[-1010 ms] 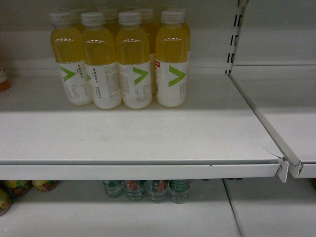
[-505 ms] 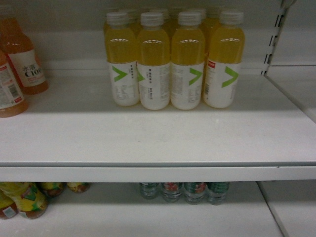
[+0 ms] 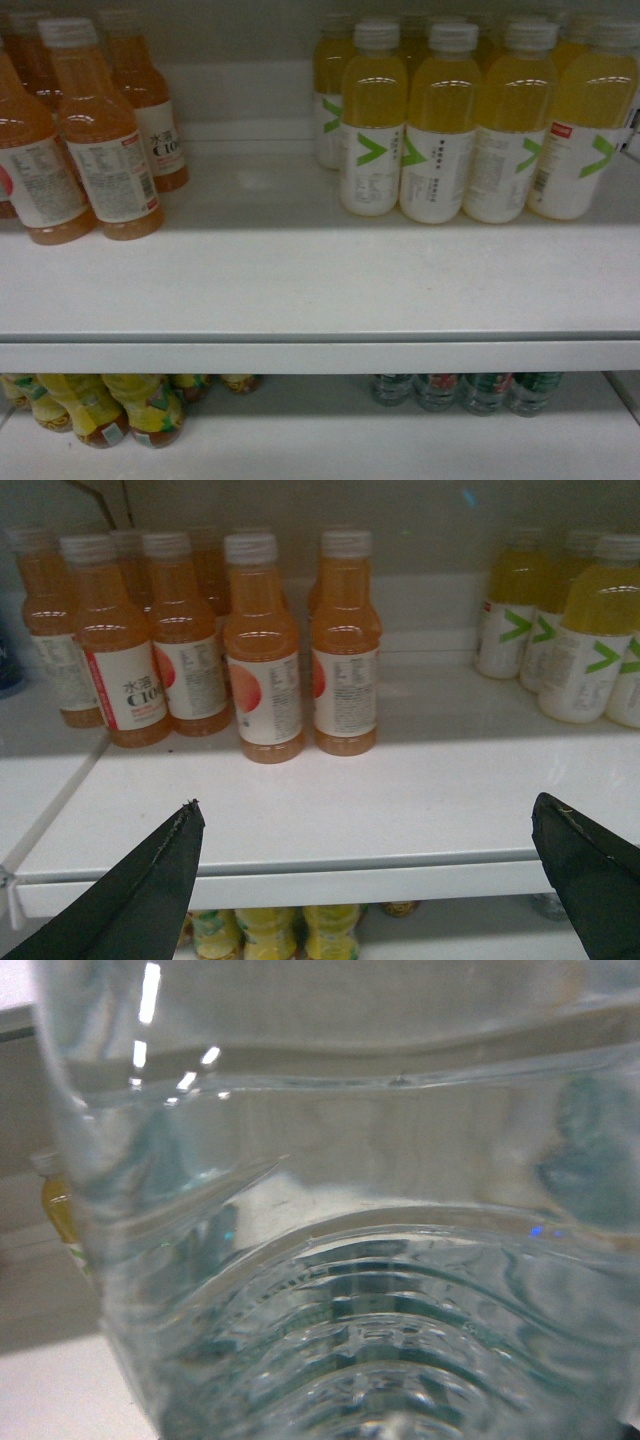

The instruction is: Move water from second to third shelf

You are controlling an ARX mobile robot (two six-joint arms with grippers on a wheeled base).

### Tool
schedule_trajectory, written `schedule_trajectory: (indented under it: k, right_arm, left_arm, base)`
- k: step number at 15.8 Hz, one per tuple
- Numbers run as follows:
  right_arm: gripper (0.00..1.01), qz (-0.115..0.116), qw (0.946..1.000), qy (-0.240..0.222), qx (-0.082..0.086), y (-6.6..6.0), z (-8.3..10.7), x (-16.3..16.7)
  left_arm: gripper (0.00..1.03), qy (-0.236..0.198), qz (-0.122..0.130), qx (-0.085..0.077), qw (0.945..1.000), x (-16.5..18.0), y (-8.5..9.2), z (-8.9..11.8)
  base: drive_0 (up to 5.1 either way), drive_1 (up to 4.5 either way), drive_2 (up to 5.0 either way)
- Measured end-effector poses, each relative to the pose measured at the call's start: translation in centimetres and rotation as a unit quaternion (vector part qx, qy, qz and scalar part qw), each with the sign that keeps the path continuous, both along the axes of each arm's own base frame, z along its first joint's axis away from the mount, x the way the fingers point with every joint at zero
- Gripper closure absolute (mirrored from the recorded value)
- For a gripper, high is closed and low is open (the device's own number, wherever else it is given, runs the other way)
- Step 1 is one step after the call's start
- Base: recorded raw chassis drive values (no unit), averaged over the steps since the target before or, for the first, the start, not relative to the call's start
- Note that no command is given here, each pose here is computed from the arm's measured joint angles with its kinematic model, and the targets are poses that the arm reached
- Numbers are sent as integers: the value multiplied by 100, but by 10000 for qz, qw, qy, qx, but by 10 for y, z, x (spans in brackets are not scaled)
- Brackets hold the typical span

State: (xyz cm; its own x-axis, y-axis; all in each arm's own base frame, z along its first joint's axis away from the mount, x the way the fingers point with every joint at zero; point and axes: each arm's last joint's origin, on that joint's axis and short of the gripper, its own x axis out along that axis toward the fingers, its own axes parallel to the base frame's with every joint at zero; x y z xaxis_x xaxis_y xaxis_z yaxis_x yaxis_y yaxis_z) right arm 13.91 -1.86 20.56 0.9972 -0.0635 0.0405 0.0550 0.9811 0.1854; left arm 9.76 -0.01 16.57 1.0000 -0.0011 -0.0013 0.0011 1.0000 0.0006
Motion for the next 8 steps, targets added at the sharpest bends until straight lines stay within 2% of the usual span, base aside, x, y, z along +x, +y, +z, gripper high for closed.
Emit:
schedule_trajectory:
  k: [8]
  right_arm:
    - [59,-2,10000,9,2,0,0,0]
  left_arm:
    - [5,11,2,0,10000,0,0,0]
  base:
    - [-478,231,231]
